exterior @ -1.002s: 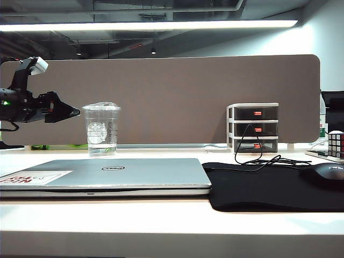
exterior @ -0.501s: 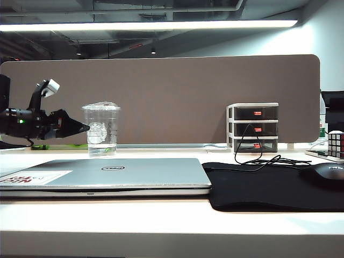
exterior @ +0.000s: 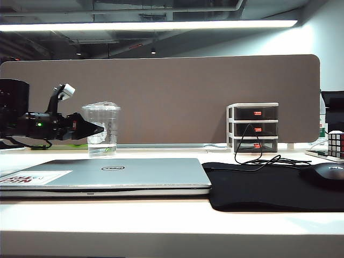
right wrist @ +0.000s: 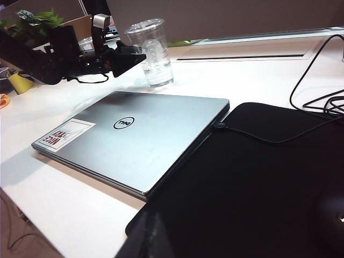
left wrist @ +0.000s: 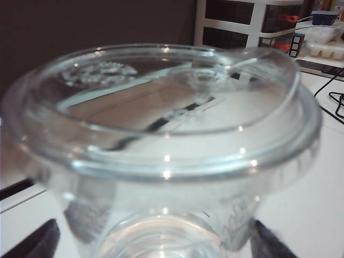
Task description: Pick up the coffee cup and place it on the left side of the laptop.
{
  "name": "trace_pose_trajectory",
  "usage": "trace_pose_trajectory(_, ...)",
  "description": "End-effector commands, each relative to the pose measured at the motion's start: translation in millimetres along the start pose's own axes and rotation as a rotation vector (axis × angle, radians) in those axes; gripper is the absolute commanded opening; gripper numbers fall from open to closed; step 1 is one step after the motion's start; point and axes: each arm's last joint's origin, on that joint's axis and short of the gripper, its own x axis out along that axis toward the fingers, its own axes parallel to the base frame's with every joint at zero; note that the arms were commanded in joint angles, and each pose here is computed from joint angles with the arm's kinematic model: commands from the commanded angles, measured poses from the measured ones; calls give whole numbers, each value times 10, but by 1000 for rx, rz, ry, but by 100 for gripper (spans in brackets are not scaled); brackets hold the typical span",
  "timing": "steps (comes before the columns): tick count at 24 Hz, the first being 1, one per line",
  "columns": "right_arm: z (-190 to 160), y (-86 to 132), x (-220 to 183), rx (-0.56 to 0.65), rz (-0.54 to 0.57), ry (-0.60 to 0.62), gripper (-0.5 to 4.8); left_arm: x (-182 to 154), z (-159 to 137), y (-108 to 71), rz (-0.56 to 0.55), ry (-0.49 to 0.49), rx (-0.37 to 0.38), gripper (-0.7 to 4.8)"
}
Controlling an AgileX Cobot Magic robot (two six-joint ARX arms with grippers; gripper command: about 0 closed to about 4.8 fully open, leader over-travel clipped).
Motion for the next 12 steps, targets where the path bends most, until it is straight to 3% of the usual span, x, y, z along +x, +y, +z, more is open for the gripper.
trace_pose_trajectory(1,-4,-3,4,-10,2,-10,-1,103,-12,12,-22,4,-6,479)
trace_pose_trajectory(12,-3,-3,4,-11,2,-11,-1,280,-79,7,-7,29,-35,479)
